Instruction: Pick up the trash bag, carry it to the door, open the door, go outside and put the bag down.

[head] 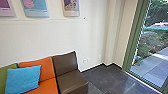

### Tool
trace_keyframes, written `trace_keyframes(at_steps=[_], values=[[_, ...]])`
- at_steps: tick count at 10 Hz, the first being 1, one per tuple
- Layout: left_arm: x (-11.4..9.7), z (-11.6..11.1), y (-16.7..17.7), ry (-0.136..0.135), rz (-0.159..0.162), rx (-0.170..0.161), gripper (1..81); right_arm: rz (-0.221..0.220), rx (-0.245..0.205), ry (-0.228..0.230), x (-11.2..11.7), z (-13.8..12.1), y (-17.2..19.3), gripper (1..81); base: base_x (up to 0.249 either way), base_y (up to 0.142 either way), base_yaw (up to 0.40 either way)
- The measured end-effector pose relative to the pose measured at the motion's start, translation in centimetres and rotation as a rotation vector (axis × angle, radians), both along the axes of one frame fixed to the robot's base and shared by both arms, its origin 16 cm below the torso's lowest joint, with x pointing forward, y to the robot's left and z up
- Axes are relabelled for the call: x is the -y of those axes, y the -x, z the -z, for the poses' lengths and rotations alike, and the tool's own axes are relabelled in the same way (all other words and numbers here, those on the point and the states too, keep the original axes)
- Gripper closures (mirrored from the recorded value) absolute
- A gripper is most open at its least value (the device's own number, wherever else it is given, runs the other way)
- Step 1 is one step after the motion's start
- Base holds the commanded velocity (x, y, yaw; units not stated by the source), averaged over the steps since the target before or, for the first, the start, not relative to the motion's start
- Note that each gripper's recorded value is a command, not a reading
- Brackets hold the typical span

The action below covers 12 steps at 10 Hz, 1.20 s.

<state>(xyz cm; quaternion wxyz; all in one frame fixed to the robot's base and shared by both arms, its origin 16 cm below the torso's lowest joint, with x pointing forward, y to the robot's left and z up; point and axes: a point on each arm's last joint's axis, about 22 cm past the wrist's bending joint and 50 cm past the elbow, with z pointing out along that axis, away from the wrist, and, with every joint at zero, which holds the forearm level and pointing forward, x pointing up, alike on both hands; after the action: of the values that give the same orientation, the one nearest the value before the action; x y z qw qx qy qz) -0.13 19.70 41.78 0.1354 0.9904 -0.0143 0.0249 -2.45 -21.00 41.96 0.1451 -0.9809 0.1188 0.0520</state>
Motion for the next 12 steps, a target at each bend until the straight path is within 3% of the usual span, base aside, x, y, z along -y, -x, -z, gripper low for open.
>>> trace_keyframes(at_steps=[12], values=[[-0.01,-0.04,-0.56,0.001,0.003,0.002,81.1,0.000,0.000,-0.007,-0.62,-0.02,0.06,1.0,0.000,0.000,-0.270]])
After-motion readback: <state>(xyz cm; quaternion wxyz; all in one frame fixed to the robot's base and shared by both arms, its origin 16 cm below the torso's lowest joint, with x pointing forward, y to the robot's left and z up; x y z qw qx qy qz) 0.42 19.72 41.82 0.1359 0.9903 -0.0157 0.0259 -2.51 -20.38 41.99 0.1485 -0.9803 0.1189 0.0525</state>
